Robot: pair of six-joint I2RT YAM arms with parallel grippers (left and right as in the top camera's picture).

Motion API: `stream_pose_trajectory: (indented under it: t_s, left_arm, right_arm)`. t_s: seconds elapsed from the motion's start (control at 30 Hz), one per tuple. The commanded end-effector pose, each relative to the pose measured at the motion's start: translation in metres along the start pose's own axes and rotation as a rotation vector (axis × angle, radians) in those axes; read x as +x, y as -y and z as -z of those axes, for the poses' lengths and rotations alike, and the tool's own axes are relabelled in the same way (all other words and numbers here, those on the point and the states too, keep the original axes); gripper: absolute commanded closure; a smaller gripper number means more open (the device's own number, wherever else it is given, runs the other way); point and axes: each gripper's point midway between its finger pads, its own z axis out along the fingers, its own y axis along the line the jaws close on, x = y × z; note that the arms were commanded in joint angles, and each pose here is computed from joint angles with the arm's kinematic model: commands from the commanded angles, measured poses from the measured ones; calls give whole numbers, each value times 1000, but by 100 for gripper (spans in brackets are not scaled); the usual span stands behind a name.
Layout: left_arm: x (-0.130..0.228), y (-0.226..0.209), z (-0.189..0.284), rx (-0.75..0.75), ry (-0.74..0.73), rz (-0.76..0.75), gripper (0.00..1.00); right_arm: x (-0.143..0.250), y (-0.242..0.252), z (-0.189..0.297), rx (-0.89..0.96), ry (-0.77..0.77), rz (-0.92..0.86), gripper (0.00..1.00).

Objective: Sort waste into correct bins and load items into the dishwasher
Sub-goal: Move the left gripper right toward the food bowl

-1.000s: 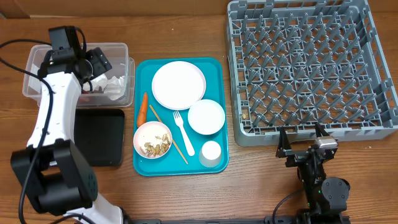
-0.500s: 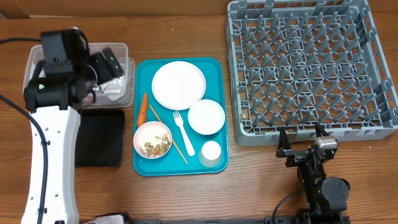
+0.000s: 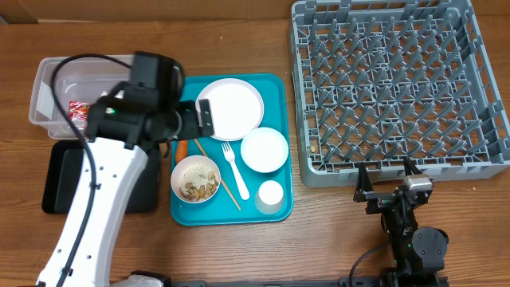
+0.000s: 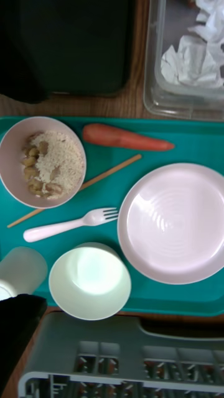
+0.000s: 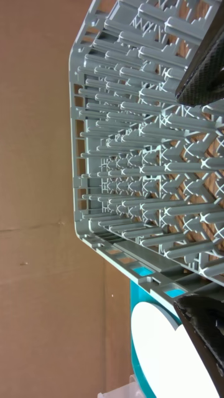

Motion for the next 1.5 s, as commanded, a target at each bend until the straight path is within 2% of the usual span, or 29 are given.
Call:
stream_pose_trajectory:
  t_s: [0.0, 0.33, 0.5, 0.83, 0.93, 1.07, 1.13, 1.23, 1.27, 1.47]
  left_arm:
    - [10, 7, -6, -31, -15, -24, 0]
    - [63, 36, -55, -6, -107, -98, 0]
    - [81, 48, -72, 85, -159, -96, 0]
    - [102, 41, -98, 92, -186, -84, 17]
    - [101, 40, -102, 93, -174, -85, 27]
    - [99, 28, -105, 27, -149, -89, 50]
    - [98, 23, -107, 0, -141, -91, 63]
    - [101, 22, -108, -2, -149, -91, 89]
    - [102, 22, -108, 0, -152, -90, 94]
    - [102, 23, -109, 5, -152, -94, 96]
  right_arm:
    - [1, 1, 0, 2, 7, 5, 0]
    - [1, 1, 0, 2, 7, 5, 0]
    - [1, 1, 0, 2, 7, 5, 0]
    - [1, 1, 0, 2, 7, 5, 0]
    - [1, 1, 0, 2, 7, 5, 0]
    - [1, 1, 0, 2, 7, 5, 0]
    - [1, 1, 0, 2, 7, 5, 0]
    - [1, 1, 0, 2, 7, 5, 0]
    - [1, 1, 0, 2, 7, 5, 0]
    - [1, 1, 0, 2, 7, 5, 0]
